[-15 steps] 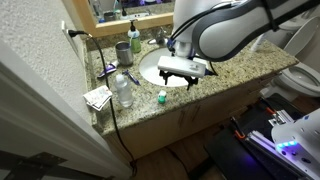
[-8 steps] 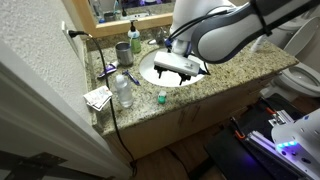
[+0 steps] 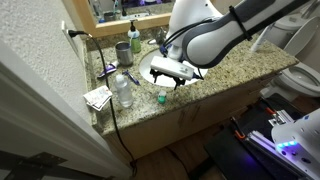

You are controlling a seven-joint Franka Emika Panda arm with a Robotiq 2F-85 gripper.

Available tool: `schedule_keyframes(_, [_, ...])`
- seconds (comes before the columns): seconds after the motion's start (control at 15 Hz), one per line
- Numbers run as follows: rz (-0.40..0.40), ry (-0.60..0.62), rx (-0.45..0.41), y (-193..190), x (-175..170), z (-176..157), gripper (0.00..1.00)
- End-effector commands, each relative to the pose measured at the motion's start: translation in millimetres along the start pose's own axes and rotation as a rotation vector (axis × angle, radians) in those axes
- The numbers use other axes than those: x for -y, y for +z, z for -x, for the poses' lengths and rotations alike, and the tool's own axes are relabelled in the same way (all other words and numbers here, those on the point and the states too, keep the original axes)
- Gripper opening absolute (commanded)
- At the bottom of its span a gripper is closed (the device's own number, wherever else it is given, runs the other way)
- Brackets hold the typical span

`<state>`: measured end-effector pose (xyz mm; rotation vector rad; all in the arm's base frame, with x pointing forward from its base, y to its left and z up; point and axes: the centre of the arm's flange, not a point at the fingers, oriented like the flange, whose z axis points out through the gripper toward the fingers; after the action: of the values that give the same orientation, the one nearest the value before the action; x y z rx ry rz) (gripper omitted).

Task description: Open the lens case

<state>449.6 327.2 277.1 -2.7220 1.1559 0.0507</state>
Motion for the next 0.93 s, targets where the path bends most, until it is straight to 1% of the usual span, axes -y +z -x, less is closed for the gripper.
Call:
schedule_keyframes(0.0, [0.000,-0.007,0.043,24.8,10.9,-8.8,1.00])
schedule_keyframes(0.07, [0.005,0.001,0.046,27.2,10.8,-9.1,1.00])
schedule_keyframes(0.13, [0.012,0.005,0.024,18.4,2.4,-3.3,1.00])
schedule_keyframes(0.33, [0.023,0.006,0.036,27.3,5.2,-4.2,1.00])
schedule_keyframes(0.67, [0.068,0.011,0.042,37.4,2.8,1.0,1.00])
schedule_keyframes(0.73, [0.043,0.006,0.039,33.1,2.1,0.6,1.00])
schedule_keyframes(0.87, [0.050,0.008,0.042,35.4,1.2,1.2,1.00])
